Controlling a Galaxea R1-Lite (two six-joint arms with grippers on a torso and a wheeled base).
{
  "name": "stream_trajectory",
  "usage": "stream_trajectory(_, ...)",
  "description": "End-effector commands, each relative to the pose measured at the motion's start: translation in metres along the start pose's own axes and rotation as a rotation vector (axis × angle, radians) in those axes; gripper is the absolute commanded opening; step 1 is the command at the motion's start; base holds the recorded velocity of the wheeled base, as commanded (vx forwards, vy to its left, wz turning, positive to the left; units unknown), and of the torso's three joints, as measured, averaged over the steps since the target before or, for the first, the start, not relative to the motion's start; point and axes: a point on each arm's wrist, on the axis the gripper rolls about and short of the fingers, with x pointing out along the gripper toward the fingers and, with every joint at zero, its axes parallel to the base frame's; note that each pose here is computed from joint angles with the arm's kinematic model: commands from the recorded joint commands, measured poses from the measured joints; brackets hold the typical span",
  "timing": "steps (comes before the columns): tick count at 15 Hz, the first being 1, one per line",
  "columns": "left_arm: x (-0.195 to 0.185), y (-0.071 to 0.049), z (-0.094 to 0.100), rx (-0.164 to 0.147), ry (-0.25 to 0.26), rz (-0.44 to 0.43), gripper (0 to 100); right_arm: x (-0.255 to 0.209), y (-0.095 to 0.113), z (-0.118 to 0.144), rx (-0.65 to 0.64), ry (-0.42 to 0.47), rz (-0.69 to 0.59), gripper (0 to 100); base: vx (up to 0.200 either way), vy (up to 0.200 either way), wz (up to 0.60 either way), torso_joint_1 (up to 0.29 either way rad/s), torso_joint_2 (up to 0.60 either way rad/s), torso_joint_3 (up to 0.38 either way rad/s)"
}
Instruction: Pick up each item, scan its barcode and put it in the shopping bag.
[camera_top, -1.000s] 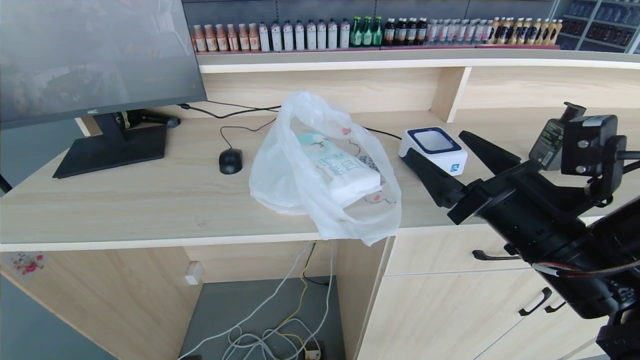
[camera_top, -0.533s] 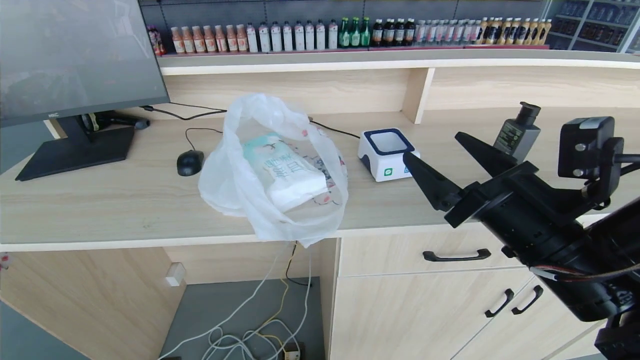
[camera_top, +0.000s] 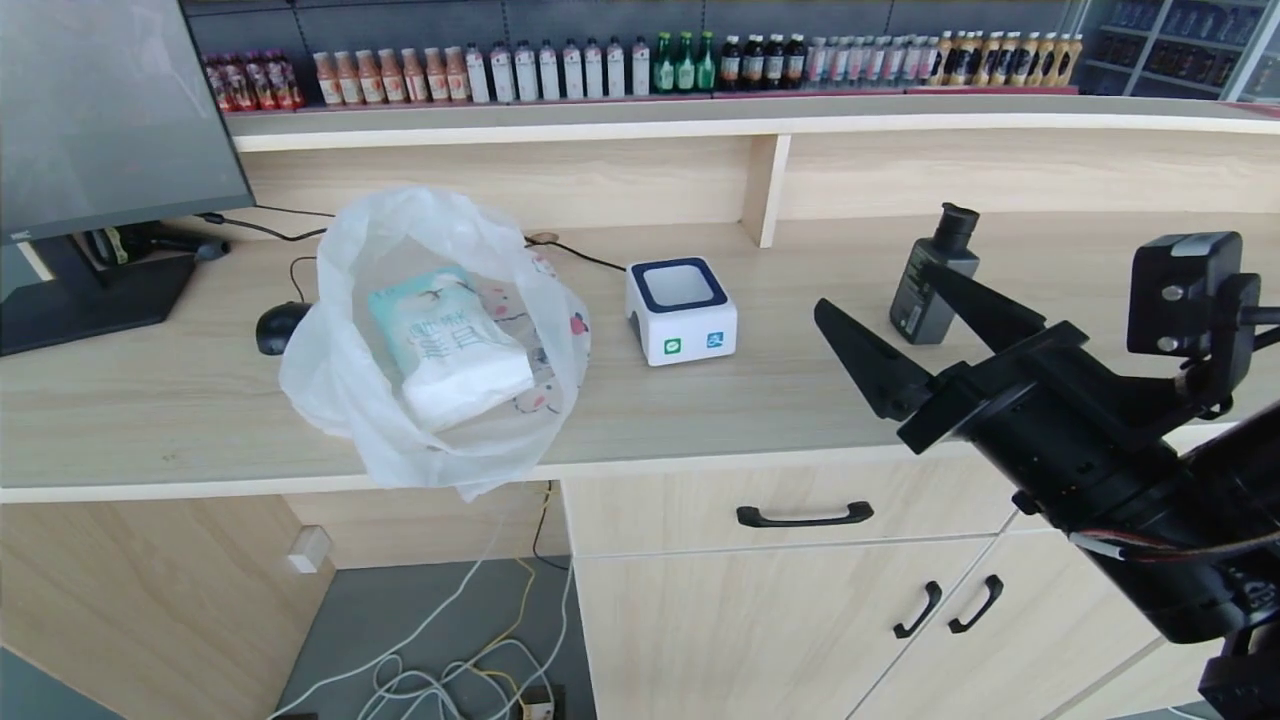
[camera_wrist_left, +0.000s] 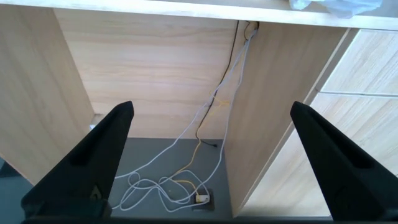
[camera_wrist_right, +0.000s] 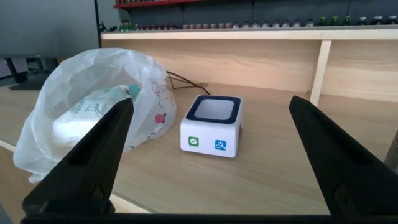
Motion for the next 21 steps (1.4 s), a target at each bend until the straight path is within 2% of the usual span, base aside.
stream_trajectory(1,0.000,0.000,0.000,0.000,0.000,0.000,100,0.000,0.000,0.000,0.001,-0.001,0.001,100,0.000,-0.200,0.00,0.007,0.00,0.007)
stream_trajectory(6,0.000,0.000,0.000,-0.002,0.000,0.000,100,-0.002,0.000,-0.001,-0.002,0.008,0.000,100,0.000,-0.200,0.00,0.007,0.00,0.004)
stream_trajectory(8,0.000,0.000,0.000,0.000,0.000,0.000,100,0.007,0.001,0.006,-0.061,-0.035,0.000,100,0.000,-0.200,0.00,0.002,0.00,0.005)
stream_trajectory(12,0.000,0.000,0.000,0.004,0.000,-0.002,100,0.018,0.001,-0.001,-0.072,-0.033,-0.006,100,0.000,0.000,0.00,0.000,0.00,0.000)
stream_trajectory(14,0.000,0.000,0.000,0.004,0.000,0.000,100,0.029,0.001,-0.001,-0.066,-0.040,-0.054,100,0.000,0.000,0.00,0.000,0.00,0.000)
stream_trajectory(18,0.000,0.000,0.000,0.004,0.000,-0.002,100,0.045,-0.001,-0.008,-0.036,0.097,-0.175,100,0.000,0.000,0.00,0.000,0.00,0.000)
stream_trajectory(21,0.000,0.000,0.000,0.004,0.000,0.000,100,0.060,-0.008,-0.016,-0.026,0.143,-0.237,100,0.000,0.000,0.00,0.000,0.00,0.000)
